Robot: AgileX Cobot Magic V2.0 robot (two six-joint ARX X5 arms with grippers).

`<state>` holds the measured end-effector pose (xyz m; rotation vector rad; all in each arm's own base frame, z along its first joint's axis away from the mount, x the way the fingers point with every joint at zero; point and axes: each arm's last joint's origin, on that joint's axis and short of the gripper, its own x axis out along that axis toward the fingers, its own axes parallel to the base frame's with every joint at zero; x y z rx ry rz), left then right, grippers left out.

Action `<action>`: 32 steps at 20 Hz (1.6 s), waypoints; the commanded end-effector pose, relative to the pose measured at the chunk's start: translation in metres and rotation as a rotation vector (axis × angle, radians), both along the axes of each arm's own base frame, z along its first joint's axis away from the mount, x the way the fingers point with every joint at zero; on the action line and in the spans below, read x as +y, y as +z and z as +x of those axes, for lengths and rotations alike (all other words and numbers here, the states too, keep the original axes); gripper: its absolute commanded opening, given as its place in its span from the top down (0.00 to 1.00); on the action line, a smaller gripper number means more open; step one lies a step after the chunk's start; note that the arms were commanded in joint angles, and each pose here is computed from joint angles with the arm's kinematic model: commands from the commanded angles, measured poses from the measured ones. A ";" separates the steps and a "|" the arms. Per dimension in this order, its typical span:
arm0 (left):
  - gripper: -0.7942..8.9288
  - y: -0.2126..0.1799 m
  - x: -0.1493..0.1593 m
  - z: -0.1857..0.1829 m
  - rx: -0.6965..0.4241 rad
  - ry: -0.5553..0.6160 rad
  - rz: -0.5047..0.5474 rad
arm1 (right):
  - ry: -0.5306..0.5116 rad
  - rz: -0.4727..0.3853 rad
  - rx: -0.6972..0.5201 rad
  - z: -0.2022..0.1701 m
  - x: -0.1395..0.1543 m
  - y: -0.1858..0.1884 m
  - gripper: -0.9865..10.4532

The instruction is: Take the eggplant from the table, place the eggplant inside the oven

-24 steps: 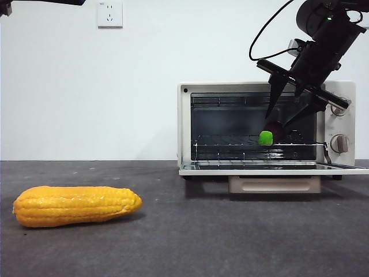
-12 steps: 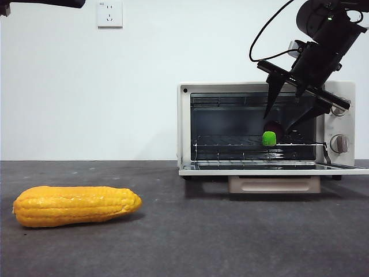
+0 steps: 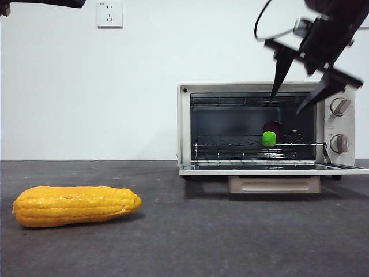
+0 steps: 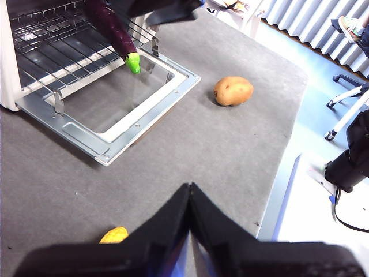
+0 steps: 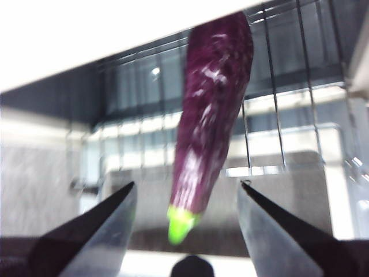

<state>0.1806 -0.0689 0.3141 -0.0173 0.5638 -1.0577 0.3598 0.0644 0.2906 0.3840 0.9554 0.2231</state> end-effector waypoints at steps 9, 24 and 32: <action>0.92 -0.001 -0.001 0.001 -0.013 -0.003 0.001 | 0.229 -0.092 -0.211 -0.120 -0.017 0.101 0.67; 0.92 -0.002 -0.002 0.005 -0.021 0.014 0.010 | 0.250 -0.118 -0.398 -0.257 -0.039 0.146 0.74; 0.92 0.000 -0.002 0.008 -0.054 0.020 -0.002 | 0.290 -0.157 -0.383 -0.285 -0.043 0.143 0.92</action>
